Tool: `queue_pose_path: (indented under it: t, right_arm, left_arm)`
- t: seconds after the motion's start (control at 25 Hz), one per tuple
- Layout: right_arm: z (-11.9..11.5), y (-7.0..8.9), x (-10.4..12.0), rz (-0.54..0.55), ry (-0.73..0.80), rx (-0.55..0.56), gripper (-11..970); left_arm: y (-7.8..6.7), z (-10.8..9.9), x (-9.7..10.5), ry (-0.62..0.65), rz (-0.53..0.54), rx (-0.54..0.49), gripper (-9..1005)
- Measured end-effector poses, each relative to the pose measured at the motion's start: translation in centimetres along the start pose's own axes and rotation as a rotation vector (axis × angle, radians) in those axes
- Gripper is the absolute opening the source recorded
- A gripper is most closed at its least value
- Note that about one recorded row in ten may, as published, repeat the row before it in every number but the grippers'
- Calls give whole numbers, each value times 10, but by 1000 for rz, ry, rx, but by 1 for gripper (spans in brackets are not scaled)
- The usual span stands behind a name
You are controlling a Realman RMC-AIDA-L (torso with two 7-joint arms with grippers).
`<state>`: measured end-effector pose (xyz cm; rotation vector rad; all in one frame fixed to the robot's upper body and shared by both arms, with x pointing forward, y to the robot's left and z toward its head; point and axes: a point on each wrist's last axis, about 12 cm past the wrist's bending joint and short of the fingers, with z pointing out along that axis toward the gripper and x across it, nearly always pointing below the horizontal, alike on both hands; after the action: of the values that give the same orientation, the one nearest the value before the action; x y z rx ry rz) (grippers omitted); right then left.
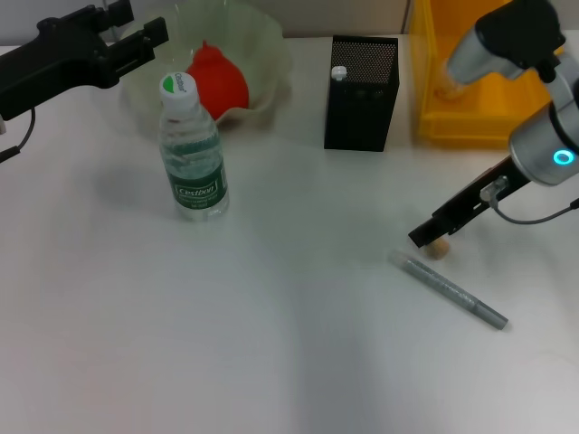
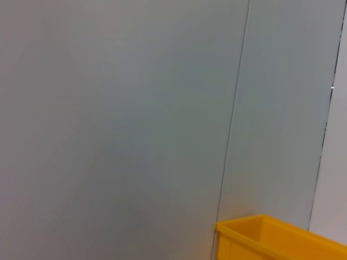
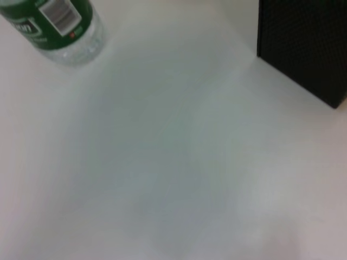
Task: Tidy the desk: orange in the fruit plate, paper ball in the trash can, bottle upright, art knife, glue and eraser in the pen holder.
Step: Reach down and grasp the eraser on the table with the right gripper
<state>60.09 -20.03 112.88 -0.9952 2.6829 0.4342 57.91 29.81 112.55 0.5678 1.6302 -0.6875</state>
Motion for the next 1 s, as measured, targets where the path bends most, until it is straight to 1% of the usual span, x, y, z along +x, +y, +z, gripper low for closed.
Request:
queue_pose_path:
  t: [0.4, 0.6, 0.72, 0.76, 0.8, 0.84, 0.92, 0.96, 1.0]
  right_arm:
    - [10, -1, 0, 7, 24, 11, 389]
    - [11, -2, -1, 1, 30, 14, 352]
    - [9, -3, -1, 3, 22, 17, 234]
    - [7, -4, 0, 12, 14, 14, 195]
    - [0, -8, 2, 34, -12, 7, 156]
    - [0, -8, 2, 34, -12, 7, 150]
    - [-14, -16, 7, 67, -77, -7, 138]
    - [-22, -21, 9, 85, -128, -16, 132]
    - [-36, -28, 15, 108, -263, -69, 126]
  left_arm:
    - [0, -3, 2, 2, -4, -7, 594]
    - [0, -3, 3, 3, -5, -8, 594]
    - [0, -4, 3, 3, -6, -9, 593]
    - [0, -4, 3, 3, -6, -9, 593]
    - [1, -4, 3, 3, -6, -9, 593]
    - [1, -4, 3, 2, -6, -12, 593]
    - [2, -5, 2, 0, -6, -15, 593]
    - [2, -5, 2, -2, -7, -15, 593]
    - [2, -6, 2, -5, -8, -17, 593]
